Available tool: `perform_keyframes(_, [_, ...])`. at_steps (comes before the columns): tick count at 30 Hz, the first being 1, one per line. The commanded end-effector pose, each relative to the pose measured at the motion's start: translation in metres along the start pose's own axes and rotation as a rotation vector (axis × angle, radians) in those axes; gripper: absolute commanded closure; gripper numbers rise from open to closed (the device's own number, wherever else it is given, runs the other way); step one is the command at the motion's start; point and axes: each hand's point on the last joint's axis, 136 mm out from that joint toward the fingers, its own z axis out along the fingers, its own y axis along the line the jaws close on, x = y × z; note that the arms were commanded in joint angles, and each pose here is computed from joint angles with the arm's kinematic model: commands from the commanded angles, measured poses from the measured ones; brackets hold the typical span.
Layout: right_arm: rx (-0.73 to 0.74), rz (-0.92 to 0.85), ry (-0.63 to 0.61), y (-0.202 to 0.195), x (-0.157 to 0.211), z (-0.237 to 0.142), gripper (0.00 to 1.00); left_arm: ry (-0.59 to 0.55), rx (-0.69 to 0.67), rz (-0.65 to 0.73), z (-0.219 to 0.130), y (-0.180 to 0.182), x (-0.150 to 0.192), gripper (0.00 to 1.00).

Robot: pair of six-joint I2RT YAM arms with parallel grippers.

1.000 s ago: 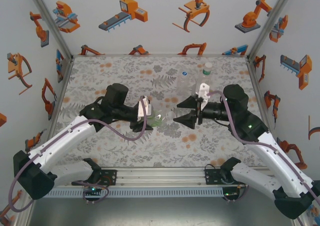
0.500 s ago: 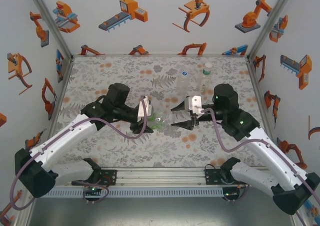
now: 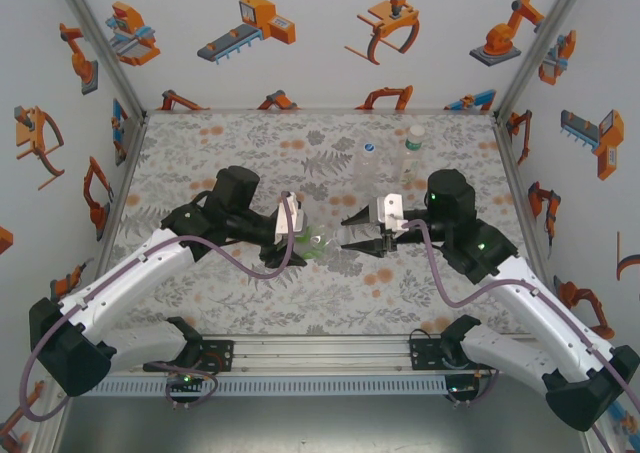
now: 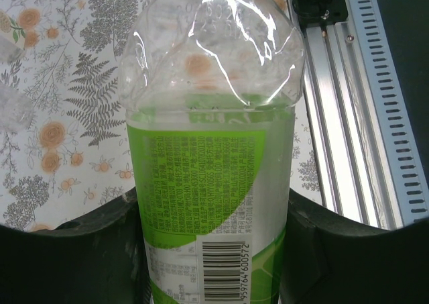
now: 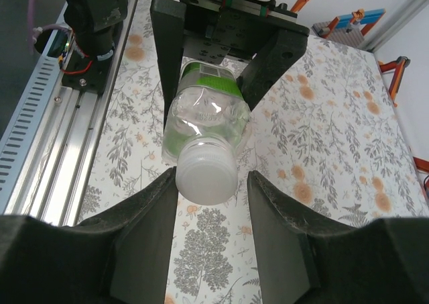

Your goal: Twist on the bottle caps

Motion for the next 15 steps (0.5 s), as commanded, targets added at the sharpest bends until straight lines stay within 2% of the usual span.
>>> perform_keyframes(1, [0.007, -0.046, -0.045, 0.0002, -0.0098, -0.0006, 0.55, -0.028, 0.019, 0.036, -0.003, -0.0021, -0.0132, 1.0])
perform_keyframes(9, [0.01, -0.043, -0.047, -0.0001, -0.0086, -0.0001, 0.6, -0.019, 0.02, 0.03, -0.0019, -0.0009, -0.0113, 1.0])
perform_keyframes(15, [0.004, -0.017, -0.049, 0.0008, -0.01, -0.0005, 0.73, -0.003, 0.008, 0.024, -0.0011, 0.0022, -0.0085, 1.0])
